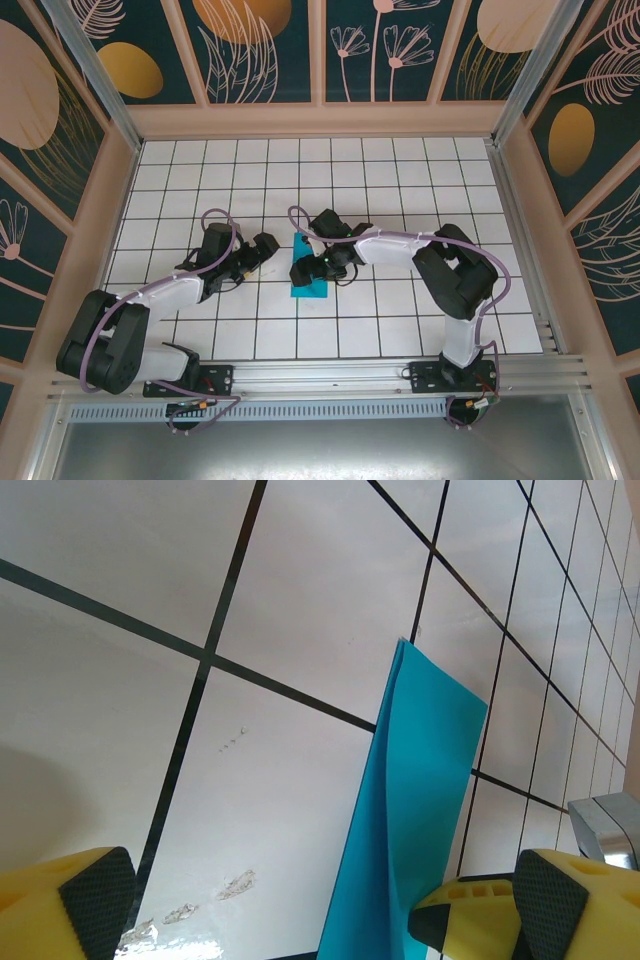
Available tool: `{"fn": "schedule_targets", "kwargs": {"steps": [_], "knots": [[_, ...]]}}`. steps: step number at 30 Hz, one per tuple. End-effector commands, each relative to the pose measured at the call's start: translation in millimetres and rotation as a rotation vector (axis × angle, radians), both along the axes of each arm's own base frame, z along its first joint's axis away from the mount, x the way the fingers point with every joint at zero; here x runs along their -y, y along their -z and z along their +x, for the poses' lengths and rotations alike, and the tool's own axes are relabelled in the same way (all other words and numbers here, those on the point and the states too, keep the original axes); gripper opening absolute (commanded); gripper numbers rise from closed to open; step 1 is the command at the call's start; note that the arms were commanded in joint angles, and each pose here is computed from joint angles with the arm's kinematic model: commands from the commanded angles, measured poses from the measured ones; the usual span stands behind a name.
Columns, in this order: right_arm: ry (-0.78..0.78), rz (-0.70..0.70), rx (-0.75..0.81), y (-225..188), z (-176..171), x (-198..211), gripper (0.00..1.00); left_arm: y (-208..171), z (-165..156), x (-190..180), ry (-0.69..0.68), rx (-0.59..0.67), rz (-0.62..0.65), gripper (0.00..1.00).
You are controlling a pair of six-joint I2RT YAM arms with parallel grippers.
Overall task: Fold a paper plane with a square sheet of paper (pick it up from the middle)
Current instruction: Fold the triangle a second time at the center of the table.
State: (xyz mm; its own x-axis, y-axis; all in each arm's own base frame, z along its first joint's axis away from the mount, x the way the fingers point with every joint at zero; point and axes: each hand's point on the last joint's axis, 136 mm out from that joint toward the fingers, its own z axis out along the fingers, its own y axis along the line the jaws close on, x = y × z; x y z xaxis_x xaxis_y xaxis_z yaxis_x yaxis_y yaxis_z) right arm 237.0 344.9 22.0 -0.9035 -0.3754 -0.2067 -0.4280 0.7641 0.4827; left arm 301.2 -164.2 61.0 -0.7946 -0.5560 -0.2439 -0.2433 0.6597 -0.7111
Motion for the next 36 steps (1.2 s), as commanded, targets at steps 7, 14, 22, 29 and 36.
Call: {"fn": "schedule_targets", "kwargs": {"steps": [7,14,22,29,36], "knots": [[0.100,-0.363,-0.044,85,-2,84,0.74,0,-3,7,0.049,0.020,-0.036,0.97],[0.092,-0.279,-0.076,82,-3,82,0.70,-18,-10,34,0.142,0.075,-0.168,0.62],[0.103,-0.225,-0.088,75,0,82,0.68,-8,-16,67,0.219,0.035,-0.177,0.26],[0.104,-0.211,-0.088,73,0,82,0.67,12,-23,84,0.255,-0.026,-0.172,0.05],[0.099,-0.089,-0.104,54,6,66,0.63,28,-30,94,0.282,-0.070,-0.186,0.00]]}}
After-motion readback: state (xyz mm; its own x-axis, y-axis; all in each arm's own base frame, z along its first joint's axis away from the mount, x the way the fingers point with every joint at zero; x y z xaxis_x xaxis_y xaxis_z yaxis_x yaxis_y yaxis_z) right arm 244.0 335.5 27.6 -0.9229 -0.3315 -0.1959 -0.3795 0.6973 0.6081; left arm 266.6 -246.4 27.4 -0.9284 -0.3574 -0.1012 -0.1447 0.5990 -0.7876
